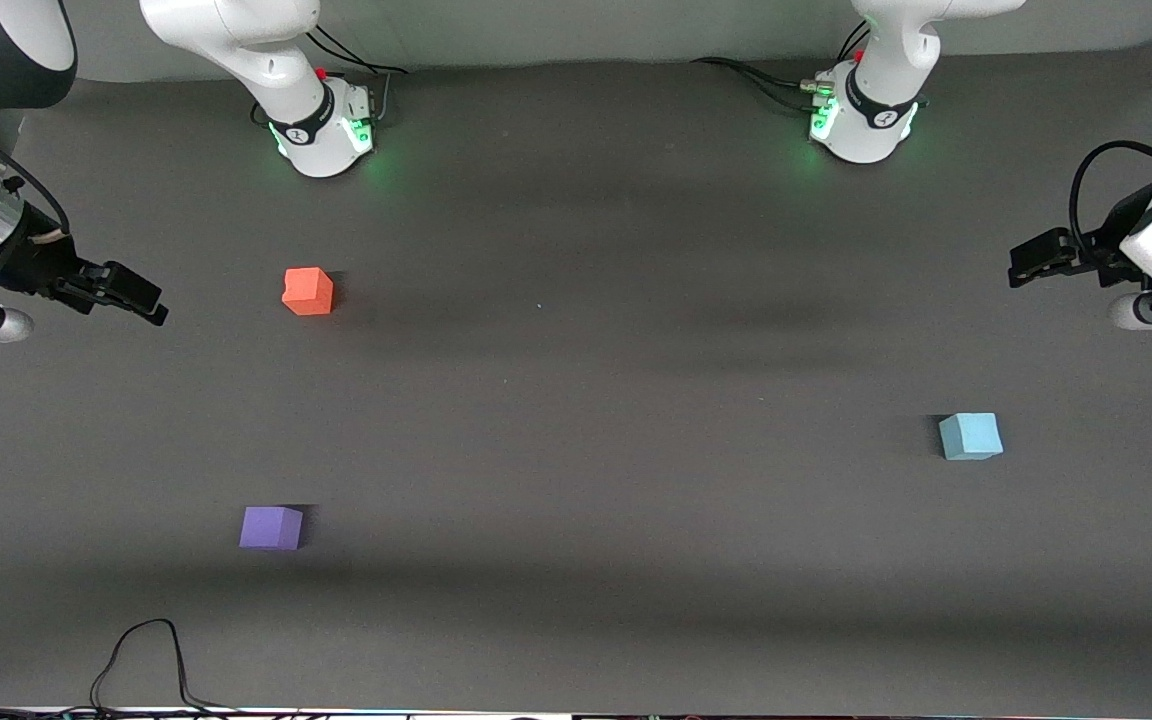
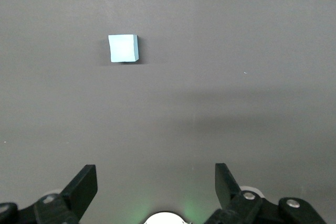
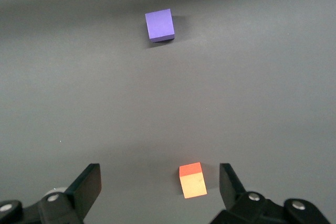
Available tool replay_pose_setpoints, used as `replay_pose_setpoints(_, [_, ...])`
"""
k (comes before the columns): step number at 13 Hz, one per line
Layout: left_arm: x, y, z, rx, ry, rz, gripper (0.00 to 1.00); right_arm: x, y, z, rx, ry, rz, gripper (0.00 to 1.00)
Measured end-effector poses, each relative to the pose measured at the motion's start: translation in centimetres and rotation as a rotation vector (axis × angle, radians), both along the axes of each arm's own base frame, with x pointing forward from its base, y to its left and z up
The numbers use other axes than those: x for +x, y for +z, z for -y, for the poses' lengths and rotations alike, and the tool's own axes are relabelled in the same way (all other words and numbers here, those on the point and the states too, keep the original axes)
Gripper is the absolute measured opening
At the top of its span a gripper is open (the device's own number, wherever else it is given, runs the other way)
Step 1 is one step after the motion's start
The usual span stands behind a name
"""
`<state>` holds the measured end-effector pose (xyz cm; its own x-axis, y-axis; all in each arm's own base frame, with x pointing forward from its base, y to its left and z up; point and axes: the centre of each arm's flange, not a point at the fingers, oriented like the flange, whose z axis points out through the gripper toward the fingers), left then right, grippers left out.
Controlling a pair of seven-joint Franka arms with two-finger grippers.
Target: Place blue block between orange and purple blocks
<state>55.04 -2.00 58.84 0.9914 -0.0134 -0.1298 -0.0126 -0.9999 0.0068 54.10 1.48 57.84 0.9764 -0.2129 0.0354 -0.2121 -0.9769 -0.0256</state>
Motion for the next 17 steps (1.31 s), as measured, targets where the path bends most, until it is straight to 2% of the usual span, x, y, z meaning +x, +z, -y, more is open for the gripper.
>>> replay_pose_setpoints(7, [-0.2, -0.3, -0.5, 0.004, -0.002, -0.022, 1.0, 0.0, 0.0, 0.3, 0.0, -0.006, 0.0, 1.0])
replay_pose_setpoints(11, [-0.3, -1.0, -6.9, 0.022, -0.02, -0.034, 1.0, 0.0, 0.1, 1.2, 0.001, -0.022, 0.001, 1.0])
replay_pose_setpoints(14, [0.2, -2.0, -8.5, 0.036, -0.023, 0.001, 1.0, -0.3, 0.6, 1.2, 0.001, -0.022, 0.008, 1.0])
replay_pose_setpoints(17, [1.1, -6.4, -8.1, 0.043, -0.038, 0.044, 1.0, -0.5, 0.7, 0.6, 0.0, 0.004, 0.006, 1.0])
